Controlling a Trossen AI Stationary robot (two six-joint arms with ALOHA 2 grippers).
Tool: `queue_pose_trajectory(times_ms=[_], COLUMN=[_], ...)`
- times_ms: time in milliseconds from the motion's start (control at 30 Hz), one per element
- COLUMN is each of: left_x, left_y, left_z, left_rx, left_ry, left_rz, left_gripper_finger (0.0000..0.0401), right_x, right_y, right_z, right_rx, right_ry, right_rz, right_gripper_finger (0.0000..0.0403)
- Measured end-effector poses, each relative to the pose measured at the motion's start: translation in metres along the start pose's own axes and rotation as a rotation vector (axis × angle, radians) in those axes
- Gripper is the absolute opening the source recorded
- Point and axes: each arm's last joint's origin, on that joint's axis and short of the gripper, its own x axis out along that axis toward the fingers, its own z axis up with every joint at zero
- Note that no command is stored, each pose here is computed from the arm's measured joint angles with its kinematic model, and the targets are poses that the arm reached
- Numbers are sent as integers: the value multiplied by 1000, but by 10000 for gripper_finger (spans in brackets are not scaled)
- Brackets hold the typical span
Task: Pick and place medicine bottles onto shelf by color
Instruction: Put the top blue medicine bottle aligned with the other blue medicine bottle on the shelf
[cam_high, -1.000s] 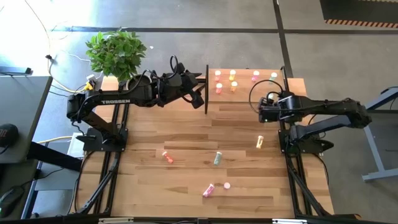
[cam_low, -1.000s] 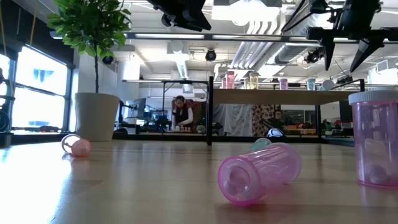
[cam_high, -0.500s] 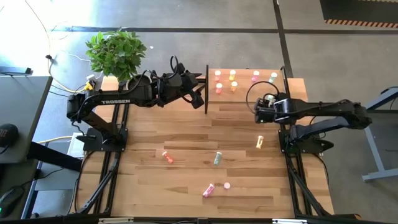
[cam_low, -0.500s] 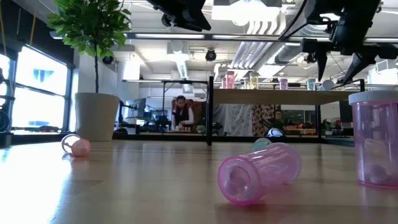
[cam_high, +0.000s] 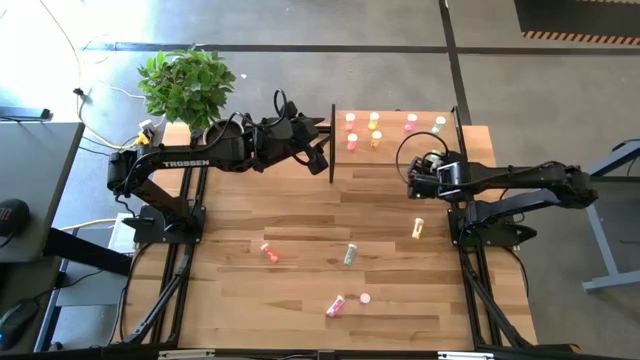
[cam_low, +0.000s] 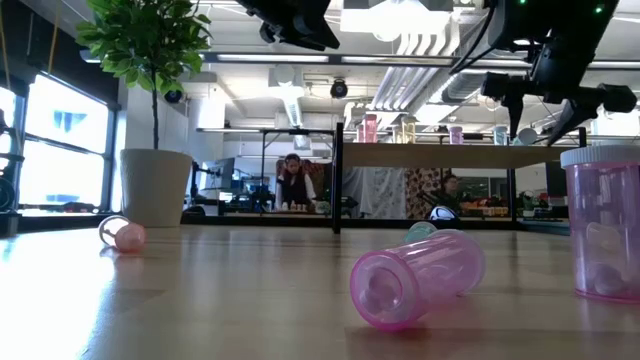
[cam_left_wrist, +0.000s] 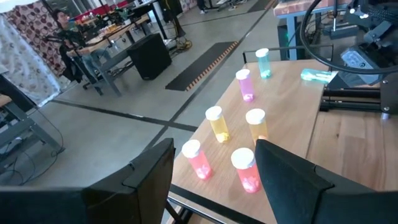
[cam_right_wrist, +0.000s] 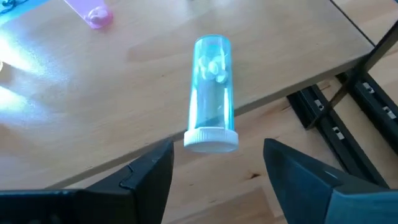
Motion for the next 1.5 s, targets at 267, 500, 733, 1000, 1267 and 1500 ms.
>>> queue_pose_trajectory(times_ms=[267,500,733,1000,1267,1500], left_x=[0,0,0,0,0,0], left_y=[0,0,0,0,0,0], left_z=[0,0,0,0,0,0], left_rx=[0,1,42,44,43,43], left_ry=[0,0,0,1,0,1], left_rz=[0,1,2,2,2,2], left_gripper_finger=[214,214,214,214,214,214], right_x=[0,0,2,3,3,3], right_y=[0,1,1,1,1,1], right_z=[1,2,3,5,4,4], right_rx=[4,22,35,32,31,24], right_ry=[-39,-55,-46,-41,-38,-32], right_rz=[12,17,3,-10,-11,-13], right_gripper_finger=[198,196,189,145,138,133])
